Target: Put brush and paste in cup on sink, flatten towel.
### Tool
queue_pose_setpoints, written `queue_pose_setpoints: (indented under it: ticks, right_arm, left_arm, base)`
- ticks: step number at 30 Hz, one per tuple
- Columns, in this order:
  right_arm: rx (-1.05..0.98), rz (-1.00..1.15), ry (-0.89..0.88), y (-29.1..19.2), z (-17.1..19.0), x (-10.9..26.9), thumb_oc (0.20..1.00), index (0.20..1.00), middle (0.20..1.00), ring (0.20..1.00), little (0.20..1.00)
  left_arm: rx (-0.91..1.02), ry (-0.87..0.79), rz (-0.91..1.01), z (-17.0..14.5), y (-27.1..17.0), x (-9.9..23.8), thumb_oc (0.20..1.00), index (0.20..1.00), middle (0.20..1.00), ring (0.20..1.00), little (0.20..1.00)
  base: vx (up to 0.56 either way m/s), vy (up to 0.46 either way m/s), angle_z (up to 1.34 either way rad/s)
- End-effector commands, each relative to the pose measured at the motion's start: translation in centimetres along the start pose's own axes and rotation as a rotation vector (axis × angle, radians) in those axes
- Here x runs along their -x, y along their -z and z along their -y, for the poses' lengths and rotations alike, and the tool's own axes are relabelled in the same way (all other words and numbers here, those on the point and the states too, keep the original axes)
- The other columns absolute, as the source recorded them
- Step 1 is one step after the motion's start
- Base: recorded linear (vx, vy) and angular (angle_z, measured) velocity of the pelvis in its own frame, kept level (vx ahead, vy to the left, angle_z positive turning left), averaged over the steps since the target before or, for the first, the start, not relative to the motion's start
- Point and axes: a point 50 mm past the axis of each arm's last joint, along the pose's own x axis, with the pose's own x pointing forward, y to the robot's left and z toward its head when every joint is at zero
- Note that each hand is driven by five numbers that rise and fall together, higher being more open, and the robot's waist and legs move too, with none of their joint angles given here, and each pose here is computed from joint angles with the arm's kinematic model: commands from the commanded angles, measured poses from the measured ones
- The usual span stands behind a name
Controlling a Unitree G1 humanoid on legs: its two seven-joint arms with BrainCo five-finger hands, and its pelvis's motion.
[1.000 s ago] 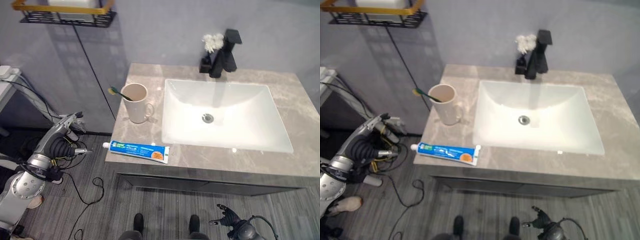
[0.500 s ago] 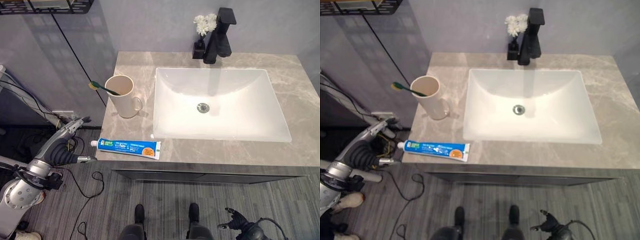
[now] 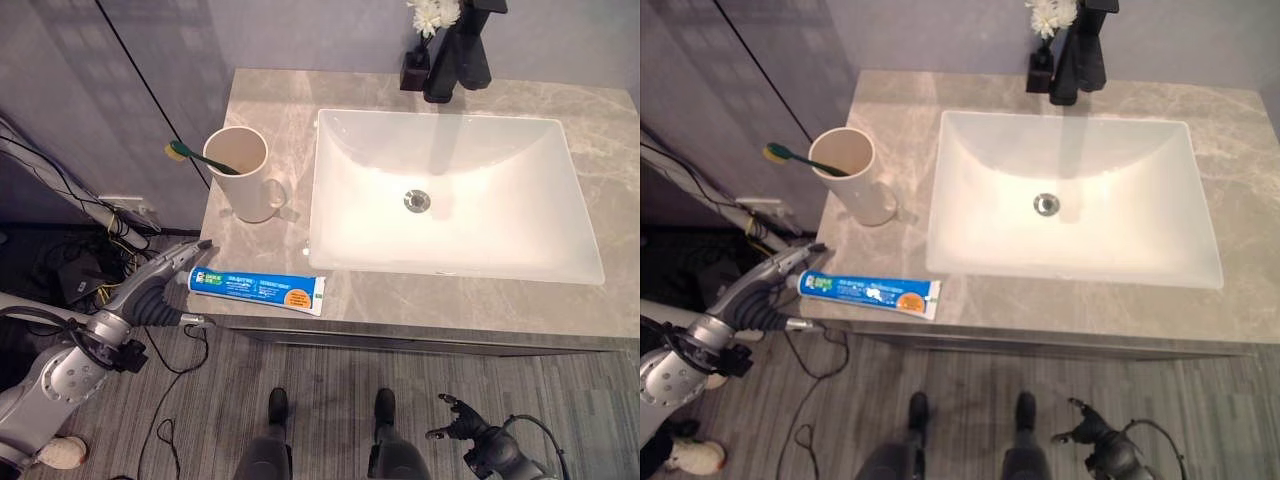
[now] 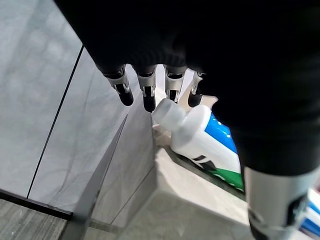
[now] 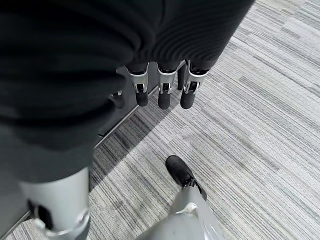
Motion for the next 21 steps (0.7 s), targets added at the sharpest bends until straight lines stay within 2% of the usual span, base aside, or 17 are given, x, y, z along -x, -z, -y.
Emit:
queue_pose_setpoints:
  ticks: [1,10,15,21]
  right_arm:
    - [0.029,0.022,-0.001,0.0,-0.1,0.2,1.0,1.0,1.0,1.0,1.0]
    - [0.045,-0.018,-0.028,1.2,-1.2,0.6,1.0,1.0,1.0,1.0,1.0]
    - [0.047,-0.041,-0.048,1.9,-2.0,0.9,1.0,1.0,1.0,1.0,1.0]
    - [0.044,-0.037,-0.049,1.8,-2.1,0.9,1.0,1.0,1.0,1.0,1.0]
  left_arm:
    - [-0.032,-0.027,0.04,-0.4,-0.3,0.1,1.0,1.0,1.0,1.0,1.0]
    - [-0.018,-0.111,0.036,-1.0,-0.3,0.4,1.0,1.0,1.0,1.0,1.0]
    - [-0.11,-0.185,0.074,-2.5,-1.0,0.5,1.0,1.0,1.0,1.0,1.0]
    - [-0.114,-0.198,0.069,-2.7,-0.9,0.6,1.0,1.0,1.0,1.0,1.0]
  base:
    - [0.0,0.0,0.0]
    - [0.03,-0.003,-0.08]
    - [0.03,-0.013,-0.04]
    - [0.0,-0.005,0.02]
